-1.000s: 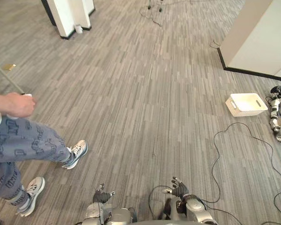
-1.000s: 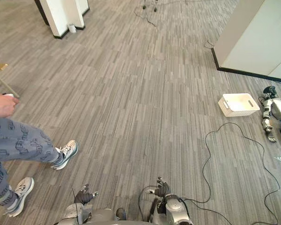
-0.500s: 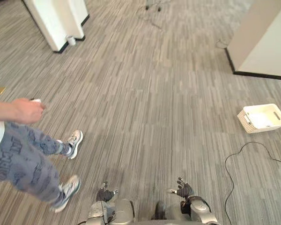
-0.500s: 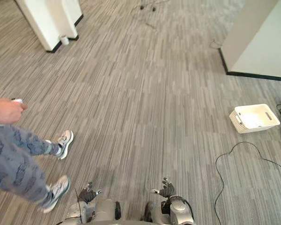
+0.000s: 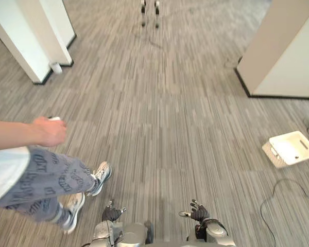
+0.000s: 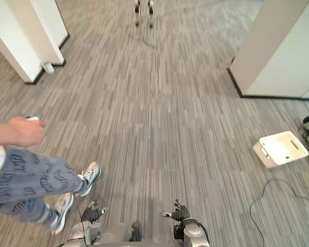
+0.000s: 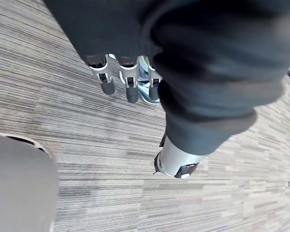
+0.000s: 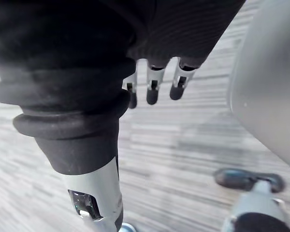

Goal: Organize washtable

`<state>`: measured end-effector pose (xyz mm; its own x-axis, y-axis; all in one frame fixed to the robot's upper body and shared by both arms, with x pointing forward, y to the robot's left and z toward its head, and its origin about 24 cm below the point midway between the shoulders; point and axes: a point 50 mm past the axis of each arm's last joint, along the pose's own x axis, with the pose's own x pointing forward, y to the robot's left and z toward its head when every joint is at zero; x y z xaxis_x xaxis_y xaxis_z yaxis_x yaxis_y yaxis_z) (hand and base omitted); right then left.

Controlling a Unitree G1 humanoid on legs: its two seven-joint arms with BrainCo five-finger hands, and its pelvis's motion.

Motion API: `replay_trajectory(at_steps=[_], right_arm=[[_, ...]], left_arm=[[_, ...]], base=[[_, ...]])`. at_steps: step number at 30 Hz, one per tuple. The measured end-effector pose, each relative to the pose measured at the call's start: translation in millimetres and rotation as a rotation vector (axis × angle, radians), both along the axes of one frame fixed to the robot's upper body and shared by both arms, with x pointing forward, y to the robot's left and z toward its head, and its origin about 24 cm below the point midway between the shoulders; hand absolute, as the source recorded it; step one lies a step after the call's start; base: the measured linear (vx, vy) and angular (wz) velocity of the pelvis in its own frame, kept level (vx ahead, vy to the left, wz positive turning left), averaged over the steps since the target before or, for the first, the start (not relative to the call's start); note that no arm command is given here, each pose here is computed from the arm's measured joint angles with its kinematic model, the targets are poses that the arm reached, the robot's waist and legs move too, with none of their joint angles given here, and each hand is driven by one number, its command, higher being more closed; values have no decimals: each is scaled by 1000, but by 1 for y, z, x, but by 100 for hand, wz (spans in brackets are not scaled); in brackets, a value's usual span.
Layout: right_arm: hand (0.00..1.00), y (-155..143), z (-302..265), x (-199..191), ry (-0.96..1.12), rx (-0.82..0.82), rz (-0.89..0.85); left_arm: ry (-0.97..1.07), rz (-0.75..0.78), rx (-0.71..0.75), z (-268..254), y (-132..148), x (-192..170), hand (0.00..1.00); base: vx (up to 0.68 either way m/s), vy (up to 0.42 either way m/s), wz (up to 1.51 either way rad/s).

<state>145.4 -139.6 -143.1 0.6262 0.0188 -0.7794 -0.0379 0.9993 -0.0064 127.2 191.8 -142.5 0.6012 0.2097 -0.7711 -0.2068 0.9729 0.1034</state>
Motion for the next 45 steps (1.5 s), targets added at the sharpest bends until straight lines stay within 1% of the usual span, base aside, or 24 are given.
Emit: replay_trajectory(at_steps=[5,10,11,12,13,14,15,17,19,20,21,23,24,27,30,39,40,45], right_arm=[[0,-9,10,15,-75,-15,-18],[0,-11,10,13,-72,-12,-40],[0,-10,11,16,-79,-6,-50],[0,-22,14,20,-99,-24,-86],[0,-26,16,21,-112,-30,-96],[0,-27,16,20,-109,-36,-90],[0,-26,15,12,-100,-42,-71],[0,-21,14,14,-96,-29,-71],[0,-4,10,9,-63,24,-83],[0,-1,9,7,-56,32,-85],[0,1,7,3,-49,39,-94],[0,0,6,0,-43,35,-98],[0,-6,6,-2,-40,22,-102],[0,5,4,-8,-21,42,-92],[0,11,2,-12,-9,52,-79],[0,12,-2,-15,15,50,-68],[0,2,-10,-20,78,5,-18],[0,2,-10,-20,78,5,-19]], left_arm=[[36,-13,-7,-4,-3,-4,0],[35,-46,-7,-4,-8,-3,0],[36,-63,-8,-4,-12,-2,0],[28,-73,-12,-3,-16,2,0],[27,-68,-8,-3,-16,3,0],[43,-56,-11,-5,-16,-4,0],[43,-16,-30,-6,-18,-9,0],[27,-4,-61,-5,-28,-5,0],[-8,-12,-26,1,-17,2,0],[-10,-14,-18,1,-14,2,0],[-21,-16,-9,3,-11,4,0],[-23,-25,-13,3,-15,5,0],[-18,-39,-19,2,-18,4,0],[-7,-38,22,2,-4,3,0],[7,-39,30,1,0,0,0],[55,-38,24,-6,-1,-10,0],[96,-26,8,-11,-5,-20,0],[96,-25,7,-11,-5,-20,0]], base=[[508,87,61],[620,-72,56],[642,-156,61],[612,-189,62],[436,-179,43],[463,-298,24],[575,-258,-11],[521,-113,-24],[408,-9,-32],[356,30,-50],[333,90,-56],[296,153,-55],[248,196,-44],[201,147,-25],[124,101,-20],[14,-2,-16],[0,0,0],[0,0,0]])
